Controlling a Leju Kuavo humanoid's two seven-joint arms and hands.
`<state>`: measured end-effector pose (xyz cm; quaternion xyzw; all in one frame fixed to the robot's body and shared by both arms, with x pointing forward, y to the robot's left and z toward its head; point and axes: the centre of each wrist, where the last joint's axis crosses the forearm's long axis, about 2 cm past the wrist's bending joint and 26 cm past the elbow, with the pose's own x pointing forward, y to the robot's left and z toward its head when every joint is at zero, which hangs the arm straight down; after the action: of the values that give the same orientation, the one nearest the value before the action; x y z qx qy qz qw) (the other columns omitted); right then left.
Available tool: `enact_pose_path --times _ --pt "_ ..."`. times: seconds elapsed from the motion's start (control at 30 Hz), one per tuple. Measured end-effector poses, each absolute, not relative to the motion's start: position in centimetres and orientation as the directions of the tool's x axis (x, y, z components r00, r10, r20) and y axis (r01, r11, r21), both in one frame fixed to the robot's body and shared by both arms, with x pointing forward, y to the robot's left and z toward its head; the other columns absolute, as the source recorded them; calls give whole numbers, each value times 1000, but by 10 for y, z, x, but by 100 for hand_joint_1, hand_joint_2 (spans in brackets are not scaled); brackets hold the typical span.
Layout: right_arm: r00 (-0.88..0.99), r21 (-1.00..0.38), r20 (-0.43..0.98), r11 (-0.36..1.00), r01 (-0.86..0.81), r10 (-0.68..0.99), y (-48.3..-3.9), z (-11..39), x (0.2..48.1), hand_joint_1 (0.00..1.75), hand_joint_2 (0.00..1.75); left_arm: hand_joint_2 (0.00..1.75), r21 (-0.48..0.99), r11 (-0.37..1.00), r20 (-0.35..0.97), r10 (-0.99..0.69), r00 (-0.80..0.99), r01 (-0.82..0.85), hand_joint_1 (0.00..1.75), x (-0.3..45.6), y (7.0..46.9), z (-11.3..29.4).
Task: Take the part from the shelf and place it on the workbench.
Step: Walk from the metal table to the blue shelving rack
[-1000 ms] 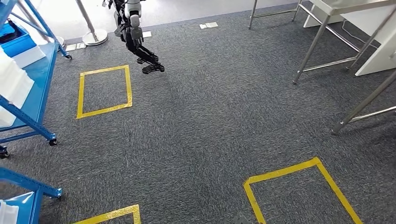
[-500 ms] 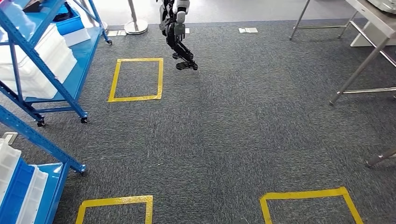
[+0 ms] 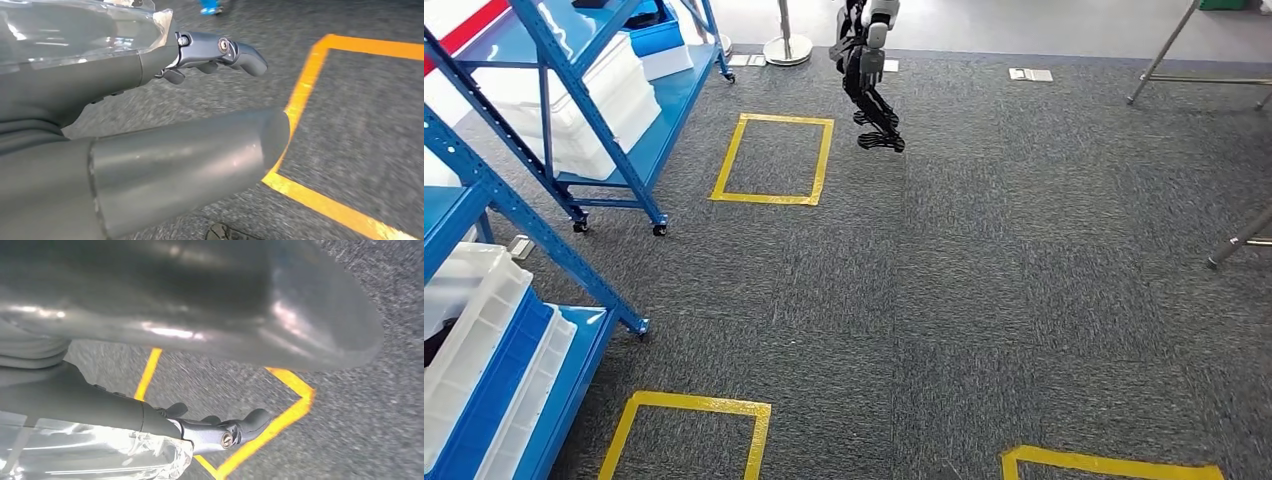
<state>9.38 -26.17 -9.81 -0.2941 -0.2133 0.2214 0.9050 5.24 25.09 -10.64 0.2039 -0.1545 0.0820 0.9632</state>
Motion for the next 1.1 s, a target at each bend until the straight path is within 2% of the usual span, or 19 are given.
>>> enact_pose_path --times 1.1 --pt "814 -625 238 725 -289 530 -263 -98 94 0 0 0 371 905 324 86 942 -210 0 54 250 -106"
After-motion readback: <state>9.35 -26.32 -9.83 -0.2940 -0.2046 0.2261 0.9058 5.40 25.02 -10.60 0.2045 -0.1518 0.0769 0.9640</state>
